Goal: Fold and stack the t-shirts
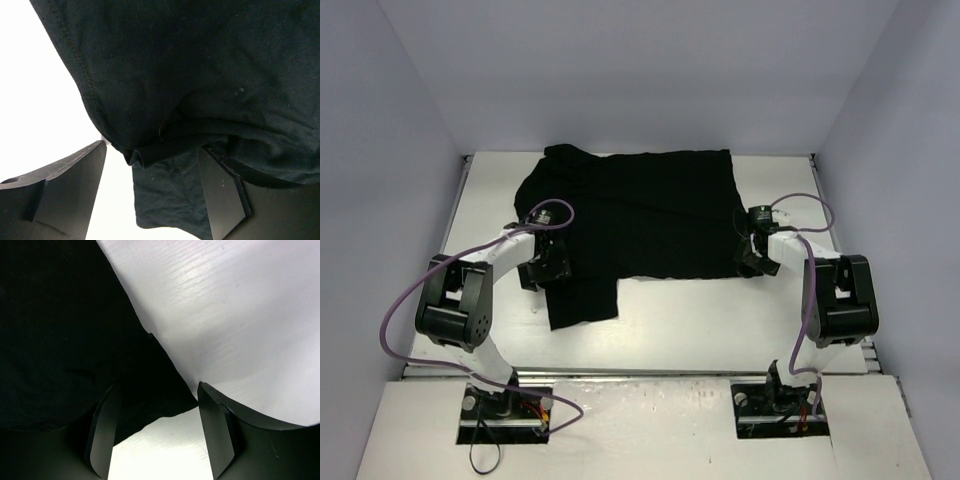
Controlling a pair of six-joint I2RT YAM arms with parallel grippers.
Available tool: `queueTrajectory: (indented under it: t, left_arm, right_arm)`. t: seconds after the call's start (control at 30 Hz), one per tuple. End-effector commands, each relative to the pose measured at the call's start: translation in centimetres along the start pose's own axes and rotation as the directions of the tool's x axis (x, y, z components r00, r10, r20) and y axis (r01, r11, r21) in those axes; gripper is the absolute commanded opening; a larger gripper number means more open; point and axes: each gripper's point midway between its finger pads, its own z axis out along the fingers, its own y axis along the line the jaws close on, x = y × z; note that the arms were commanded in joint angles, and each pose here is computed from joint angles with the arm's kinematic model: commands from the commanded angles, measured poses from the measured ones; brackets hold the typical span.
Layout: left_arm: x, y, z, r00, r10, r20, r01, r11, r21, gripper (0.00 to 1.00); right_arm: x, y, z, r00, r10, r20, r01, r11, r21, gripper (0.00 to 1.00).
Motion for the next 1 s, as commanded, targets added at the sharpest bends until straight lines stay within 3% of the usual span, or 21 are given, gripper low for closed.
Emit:
queueTrajectory:
  t: [0.0,0.23,0.33,0.43,0.57,0.83,0.97]
  left_arm:
    - [-2.1,-0.1,-1.3,0.998,-0.008,0.069,0.007,1.0,0.013,0.7]
    - [-2.7,-0.5,-1.6,0.996,-0.013,0.083,0.01,0.999,0.038,0.7]
    - [-3.2,-1.0,-2.8,0.995,-0.013,0.102,0.005,0.997,0.075,0.7]
    - [-2.8,-1.4,-5.3,0.994,-0.02,0.111,0.005,0.991,0.132,0.75]
    - [0.5,-0.6,-6.3,0.997,-0.047,0.062,0.037,0.987,0.159,0.79]
    - [8.2,0.4,-4.9,0.992,-0.063,-0.111,0.079,0.986,0.15,0.78]
    - [9.5,0.1,-4.3,0.991,-0.034,-0.131,0.051,0.991,0.125,0.72]
  right_arm:
    - [2.5,-2.3,0.3,0.999,0.013,-0.05,-0.01,0.997,0.074,0.57]
    - [3.8,-3.4,0.6,0.996,0.015,-0.086,-0.007,0.995,0.097,0.09]
    - [3.0,-3.1,0.3,0.998,0.01,-0.066,-0.005,0.996,0.084,0.01]
    - [2.0,-2.6,0.0,0.999,0.007,-0.049,-0.003,0.998,0.066,0.0]
    - [1.2,-2.0,-0.4,0.999,0.011,-0.032,-0.01,0.999,0.041,0.0]
    - [0.5,-1.2,-0.9,1.0,0.016,-0.021,-0.016,1.0,0.003,0.0]
    - [0.2,-0.7,-1.2,1.0,0.018,-0.018,-0.018,1.0,-0.019,0.0]
